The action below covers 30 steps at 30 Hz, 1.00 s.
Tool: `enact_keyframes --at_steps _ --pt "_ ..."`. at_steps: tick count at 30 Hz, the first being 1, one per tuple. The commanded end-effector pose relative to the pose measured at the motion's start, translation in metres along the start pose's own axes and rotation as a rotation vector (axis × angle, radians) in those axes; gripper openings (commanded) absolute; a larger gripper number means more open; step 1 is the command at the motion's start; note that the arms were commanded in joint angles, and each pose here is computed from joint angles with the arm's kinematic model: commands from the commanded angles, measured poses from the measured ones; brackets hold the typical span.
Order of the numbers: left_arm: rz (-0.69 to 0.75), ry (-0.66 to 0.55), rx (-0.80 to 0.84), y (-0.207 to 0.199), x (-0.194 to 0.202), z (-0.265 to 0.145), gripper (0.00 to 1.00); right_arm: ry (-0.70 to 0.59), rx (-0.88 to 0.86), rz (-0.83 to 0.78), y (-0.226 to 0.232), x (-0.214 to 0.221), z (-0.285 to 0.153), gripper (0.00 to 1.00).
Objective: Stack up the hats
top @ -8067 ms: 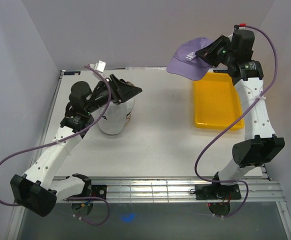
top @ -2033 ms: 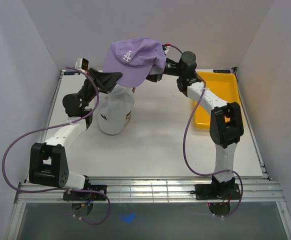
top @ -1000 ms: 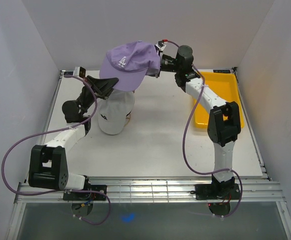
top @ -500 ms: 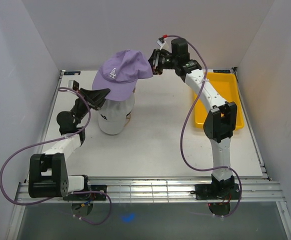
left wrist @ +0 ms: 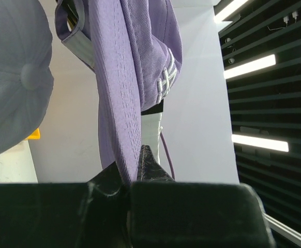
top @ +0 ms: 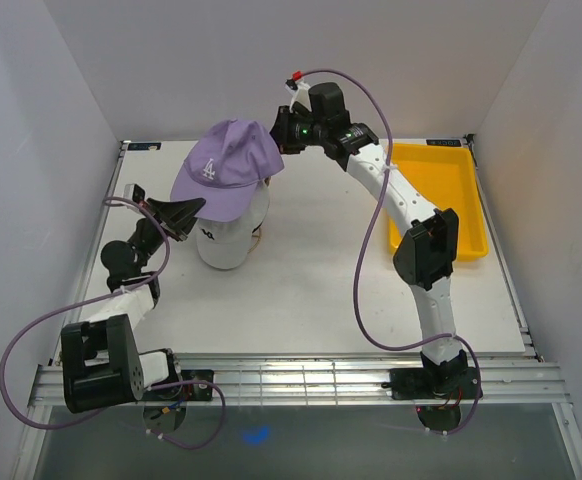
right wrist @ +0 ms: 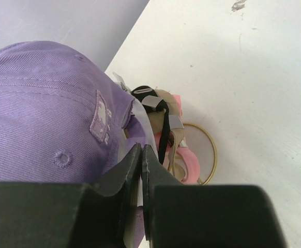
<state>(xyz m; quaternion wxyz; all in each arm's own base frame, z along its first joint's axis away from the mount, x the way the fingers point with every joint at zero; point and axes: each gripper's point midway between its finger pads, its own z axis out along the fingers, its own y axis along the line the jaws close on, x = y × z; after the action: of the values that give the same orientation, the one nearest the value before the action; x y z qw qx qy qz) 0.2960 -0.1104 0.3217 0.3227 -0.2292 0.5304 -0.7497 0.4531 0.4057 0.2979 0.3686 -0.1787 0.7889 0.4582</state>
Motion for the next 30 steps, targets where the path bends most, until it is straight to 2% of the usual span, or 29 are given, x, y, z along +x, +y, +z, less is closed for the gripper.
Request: enact_keyframes --at_steps 1,10,30 --pt "0.322 0.136 0.193 -0.043 0.042 -0.023 0.00 -0.115 0.028 -0.138 0.015 -0.030 -0.003 0.08" --pt "0.344 0.130 0.117 -0.027 0.038 -0.042 0.00 -0.169 0.070 -0.169 0.013 -0.039 0.006 0.08" --pt "0.279 0.069 -0.015 0.013 0.025 -0.070 0.00 -0.160 0.068 -0.167 0.007 -0.030 0.017 0.08"
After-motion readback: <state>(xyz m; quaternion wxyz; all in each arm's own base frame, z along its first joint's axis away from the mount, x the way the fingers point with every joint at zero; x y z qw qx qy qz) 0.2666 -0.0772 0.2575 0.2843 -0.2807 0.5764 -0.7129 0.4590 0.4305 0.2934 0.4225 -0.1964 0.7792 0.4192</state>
